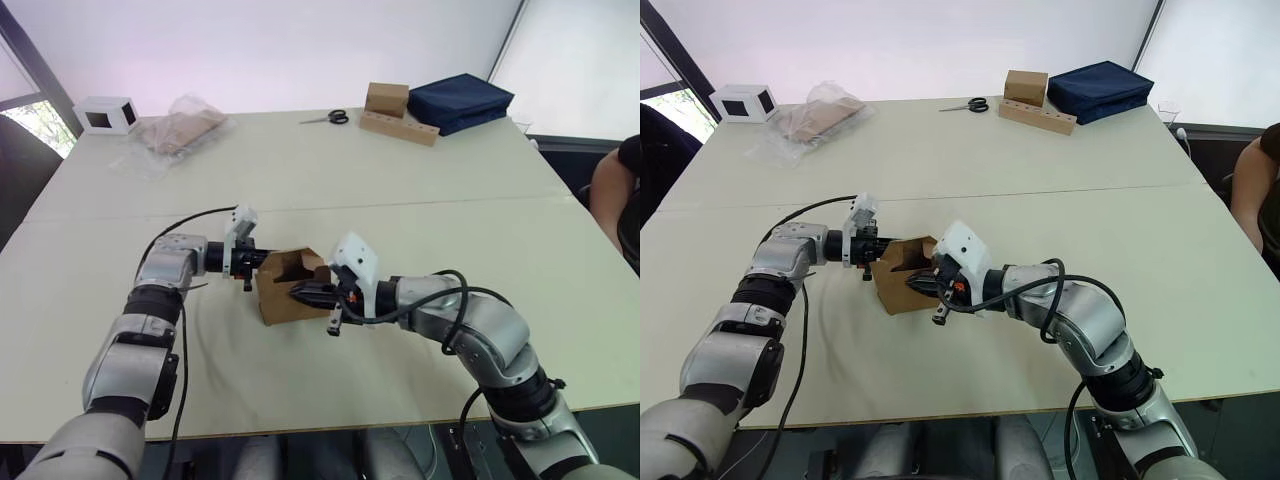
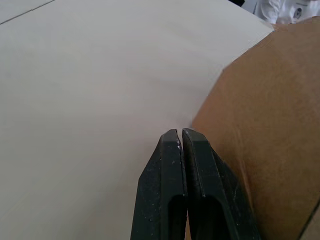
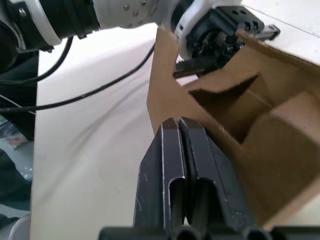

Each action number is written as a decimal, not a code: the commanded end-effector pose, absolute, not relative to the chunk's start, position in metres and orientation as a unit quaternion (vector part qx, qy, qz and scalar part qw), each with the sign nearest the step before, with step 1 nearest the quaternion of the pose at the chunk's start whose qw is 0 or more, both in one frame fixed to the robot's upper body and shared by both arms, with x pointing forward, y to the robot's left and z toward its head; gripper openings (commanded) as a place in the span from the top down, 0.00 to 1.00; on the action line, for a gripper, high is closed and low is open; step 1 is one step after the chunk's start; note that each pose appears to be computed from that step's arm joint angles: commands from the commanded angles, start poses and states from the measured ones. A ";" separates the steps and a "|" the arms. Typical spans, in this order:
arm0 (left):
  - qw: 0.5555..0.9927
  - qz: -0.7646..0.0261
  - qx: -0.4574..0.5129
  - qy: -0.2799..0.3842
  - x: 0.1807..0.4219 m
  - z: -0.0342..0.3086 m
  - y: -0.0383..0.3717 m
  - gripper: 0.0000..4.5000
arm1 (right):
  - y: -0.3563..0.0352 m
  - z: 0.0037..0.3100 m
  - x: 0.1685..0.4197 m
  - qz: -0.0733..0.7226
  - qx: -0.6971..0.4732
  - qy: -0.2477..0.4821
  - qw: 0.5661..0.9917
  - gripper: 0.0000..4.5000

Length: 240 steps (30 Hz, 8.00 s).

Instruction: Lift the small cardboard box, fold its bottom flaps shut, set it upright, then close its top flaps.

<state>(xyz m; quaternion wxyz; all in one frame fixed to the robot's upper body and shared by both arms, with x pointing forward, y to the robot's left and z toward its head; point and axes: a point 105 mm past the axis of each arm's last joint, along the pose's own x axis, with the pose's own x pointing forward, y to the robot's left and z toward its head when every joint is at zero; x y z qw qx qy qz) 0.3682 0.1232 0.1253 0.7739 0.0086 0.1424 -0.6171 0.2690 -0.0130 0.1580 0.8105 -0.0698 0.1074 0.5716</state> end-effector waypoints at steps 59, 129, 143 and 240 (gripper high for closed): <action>0.790 -0.605 0.025 0.095 0.375 0.146 0.121 0.98 | -0.013 0.136 0.281 0.567 -0.002 0.167 0.807 1.00; 0.866 -0.486 -0.022 0.120 0.258 0.137 0.130 1.00 | -0.034 0.232 0.318 0.549 0.074 0.058 0.830 0.84; 0.869 -0.482 -0.010 0.114 0.262 0.144 0.139 1.00 | -0.022 0.189 0.316 0.571 -0.025 0.123 0.812 0.48; 0.880 -0.464 -0.080 0.069 0.307 0.154 0.132 1.00 | -0.032 0.163 0.298 0.560 -0.200 0.020 0.804 0.48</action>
